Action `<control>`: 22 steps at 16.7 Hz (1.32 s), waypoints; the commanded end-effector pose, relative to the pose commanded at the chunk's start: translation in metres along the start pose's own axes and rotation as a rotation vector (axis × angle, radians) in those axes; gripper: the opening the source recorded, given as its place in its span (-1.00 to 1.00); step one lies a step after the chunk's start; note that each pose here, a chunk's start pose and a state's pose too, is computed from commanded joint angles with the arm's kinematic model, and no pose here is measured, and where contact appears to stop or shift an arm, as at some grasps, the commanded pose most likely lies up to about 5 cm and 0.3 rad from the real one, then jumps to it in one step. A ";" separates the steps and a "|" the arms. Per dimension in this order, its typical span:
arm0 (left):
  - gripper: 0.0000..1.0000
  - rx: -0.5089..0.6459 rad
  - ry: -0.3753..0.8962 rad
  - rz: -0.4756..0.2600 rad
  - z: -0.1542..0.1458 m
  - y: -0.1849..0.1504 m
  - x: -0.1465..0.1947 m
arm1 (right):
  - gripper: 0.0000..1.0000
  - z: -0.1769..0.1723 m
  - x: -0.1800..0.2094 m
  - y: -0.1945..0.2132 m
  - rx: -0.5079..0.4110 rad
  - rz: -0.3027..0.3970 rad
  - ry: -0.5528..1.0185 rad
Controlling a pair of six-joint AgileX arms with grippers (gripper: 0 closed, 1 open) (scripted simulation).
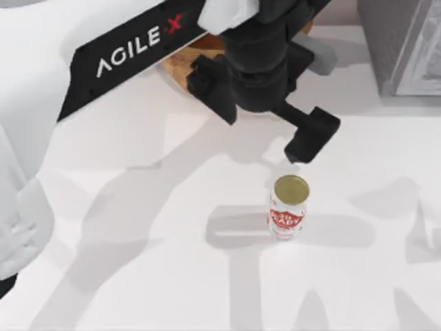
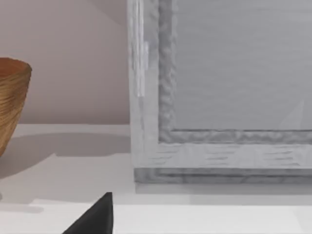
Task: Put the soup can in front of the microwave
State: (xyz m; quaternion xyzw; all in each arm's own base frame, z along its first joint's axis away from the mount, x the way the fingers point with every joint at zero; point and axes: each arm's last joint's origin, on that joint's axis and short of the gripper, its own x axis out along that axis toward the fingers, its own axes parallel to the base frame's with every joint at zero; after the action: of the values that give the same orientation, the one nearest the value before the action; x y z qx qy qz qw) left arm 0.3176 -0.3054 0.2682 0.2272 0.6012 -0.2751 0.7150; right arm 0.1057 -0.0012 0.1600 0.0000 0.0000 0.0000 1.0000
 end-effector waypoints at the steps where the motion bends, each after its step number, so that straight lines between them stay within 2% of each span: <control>1: 1.00 0.018 0.041 -0.002 0.007 -0.010 0.012 | 1.00 0.000 0.000 0.000 0.000 0.000 0.000; 4: 1.00 0.058 0.131 -0.002 0.020 -0.034 0.041 | 1.00 0.000 0.000 0.000 0.000 0.000 0.000; 7: 1.00 0.075 0.173 0.000 0.024 -0.045 0.056 | 1.00 0.000 0.000 0.000 0.000 0.000 0.000; 14: 1.00 0.074 0.173 0.000 0.024 -0.044 0.060 | 1.00 0.000 0.000 0.000 0.000 0.000 0.000; 22: 1.00 0.075 0.174 0.000 0.013 -0.045 0.115 | 1.00 0.000 0.000 0.000 0.000 0.000 0.000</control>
State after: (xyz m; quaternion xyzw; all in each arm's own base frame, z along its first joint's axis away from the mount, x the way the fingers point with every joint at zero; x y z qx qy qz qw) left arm 0.3122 -0.3613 0.1577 0.2770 0.6504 -0.2768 0.6509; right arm 0.1057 -0.0012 0.1600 0.0000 0.0000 0.0000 1.0000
